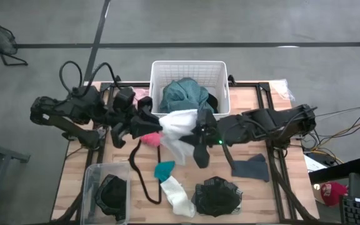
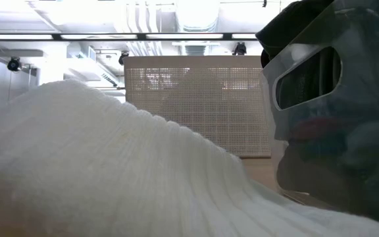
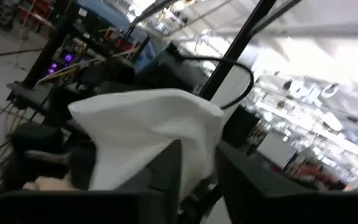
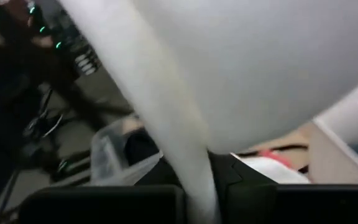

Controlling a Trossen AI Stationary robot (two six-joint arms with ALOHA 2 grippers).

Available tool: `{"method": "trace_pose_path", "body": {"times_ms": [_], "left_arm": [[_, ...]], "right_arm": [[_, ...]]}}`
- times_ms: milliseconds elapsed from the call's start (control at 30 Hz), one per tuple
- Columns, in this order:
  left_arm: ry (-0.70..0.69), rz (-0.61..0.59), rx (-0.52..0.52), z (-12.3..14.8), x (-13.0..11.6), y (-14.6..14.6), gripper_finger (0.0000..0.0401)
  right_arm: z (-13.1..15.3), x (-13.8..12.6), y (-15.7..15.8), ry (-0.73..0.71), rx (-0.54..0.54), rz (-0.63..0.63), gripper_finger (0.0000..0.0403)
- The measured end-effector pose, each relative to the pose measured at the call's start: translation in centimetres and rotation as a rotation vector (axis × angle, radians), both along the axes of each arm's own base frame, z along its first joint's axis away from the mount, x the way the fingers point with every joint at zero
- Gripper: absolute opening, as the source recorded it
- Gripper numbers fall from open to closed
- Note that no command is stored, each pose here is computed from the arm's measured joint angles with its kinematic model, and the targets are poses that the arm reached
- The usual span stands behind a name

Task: Pick & Place Cloths
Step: Put the white boxer into the right transparent bin

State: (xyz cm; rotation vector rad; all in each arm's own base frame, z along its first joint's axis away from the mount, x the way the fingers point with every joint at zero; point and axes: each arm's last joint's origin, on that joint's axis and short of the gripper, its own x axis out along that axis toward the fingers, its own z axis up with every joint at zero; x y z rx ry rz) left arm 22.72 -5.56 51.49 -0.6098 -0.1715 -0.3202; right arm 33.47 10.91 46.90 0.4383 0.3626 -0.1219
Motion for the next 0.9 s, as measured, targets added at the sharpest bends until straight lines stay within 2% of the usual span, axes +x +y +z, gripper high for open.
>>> {"method": "trace_pose_path", "body": {"times_ms": [167, 267, 400, 533, 700, 900], "left_arm": [[0.102, -0.017, 0.044, -1.0, 0.1, -0.1, 0.0179], [0.155, -0.021, 0.064, -1.5, 0.1, -0.1, 0.0204], [0.184, -0.022, 0.077, -1.8, 0.1, -0.1, 0.0214], [0.176, -0.017, 0.105, -1.8, 0.1, -0.1, 0.0215], [0.175, -0.016, 0.116, -1.9, 0.1, -0.1, 0.0216], [0.181, -0.019, 0.105, -1.9, 0.1, -0.1, 0.0216]], "right_arm": [[0.2, -1.6, 1.5, 0.075, 0.096, 0.18, 0.0012], [-0.6, -2.8, 2.7, 0.2, 0.191, 0.252, 0.0012], [-1.9, -4.2, 4.7, 0.354, 0.274, 0.241, 0.0012], [-3.4, -5.4, 6.9, 0.491, 0.312, 0.203, 0.0012], [-6.1, -5.6, 9.9, 0.582, 0.278, 0.132, 0.0011], [-11.1, -5.5, 12.5, 0.734, 0.139, 0.068, 0.0011]]}}
